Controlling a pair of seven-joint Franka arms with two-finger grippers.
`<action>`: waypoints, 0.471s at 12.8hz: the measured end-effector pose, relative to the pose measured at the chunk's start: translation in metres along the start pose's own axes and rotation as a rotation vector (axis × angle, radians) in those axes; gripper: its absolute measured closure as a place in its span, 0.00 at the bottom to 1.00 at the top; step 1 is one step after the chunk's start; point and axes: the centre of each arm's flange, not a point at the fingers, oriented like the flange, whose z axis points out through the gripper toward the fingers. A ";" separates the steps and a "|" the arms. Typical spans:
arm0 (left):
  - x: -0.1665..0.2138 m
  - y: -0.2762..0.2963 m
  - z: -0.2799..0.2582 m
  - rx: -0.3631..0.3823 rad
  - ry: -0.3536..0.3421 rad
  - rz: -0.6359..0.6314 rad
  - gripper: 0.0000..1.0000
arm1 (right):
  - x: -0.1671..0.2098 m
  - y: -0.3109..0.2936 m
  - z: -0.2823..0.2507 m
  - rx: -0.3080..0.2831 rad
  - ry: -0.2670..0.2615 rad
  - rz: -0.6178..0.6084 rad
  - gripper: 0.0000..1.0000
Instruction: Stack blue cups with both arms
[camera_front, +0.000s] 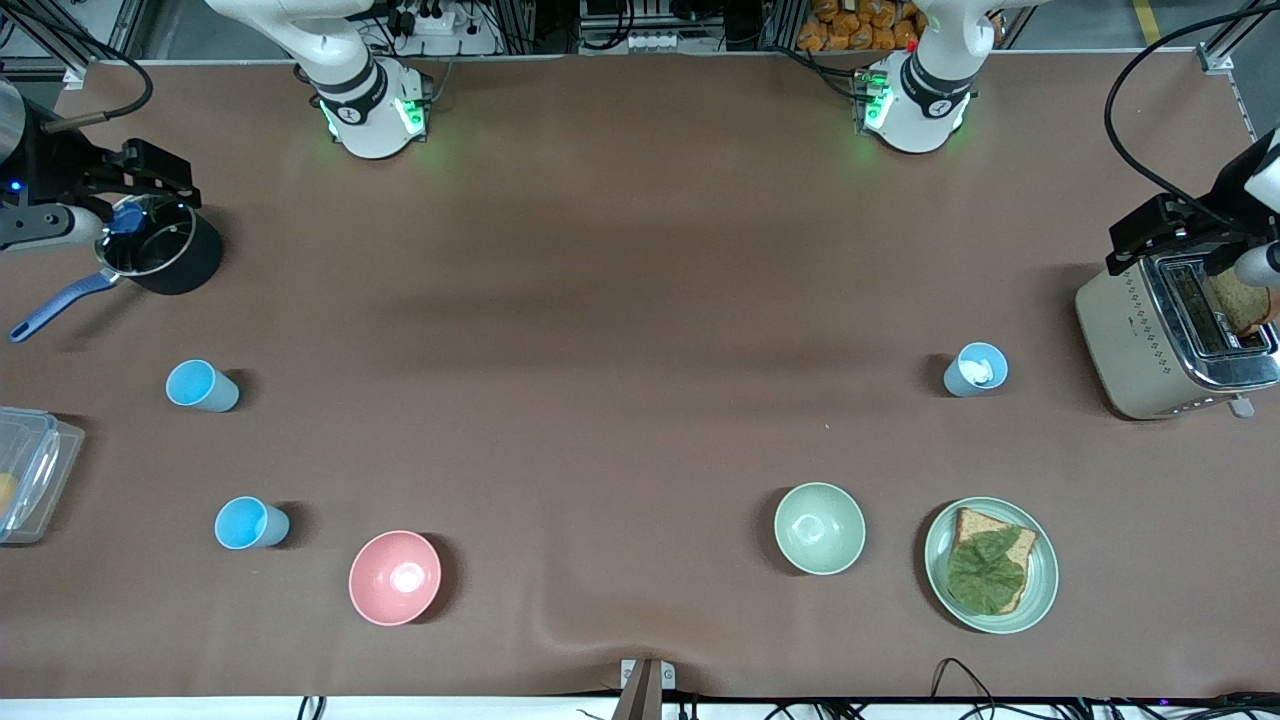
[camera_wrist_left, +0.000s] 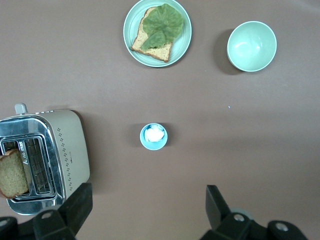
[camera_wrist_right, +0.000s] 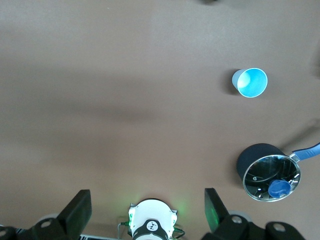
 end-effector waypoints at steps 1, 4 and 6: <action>0.000 0.000 0.000 0.000 0.000 0.000 0.00 | 0.000 0.000 0.000 0.000 0.000 0.000 0.00; 0.000 0.000 0.000 0.000 0.001 0.000 0.00 | 0.000 0.000 0.000 0.000 0.000 0.000 0.00; 0.000 0.000 0.001 0.000 -0.002 -0.001 0.00 | 0.000 0.000 0.000 0.000 -0.001 0.000 0.00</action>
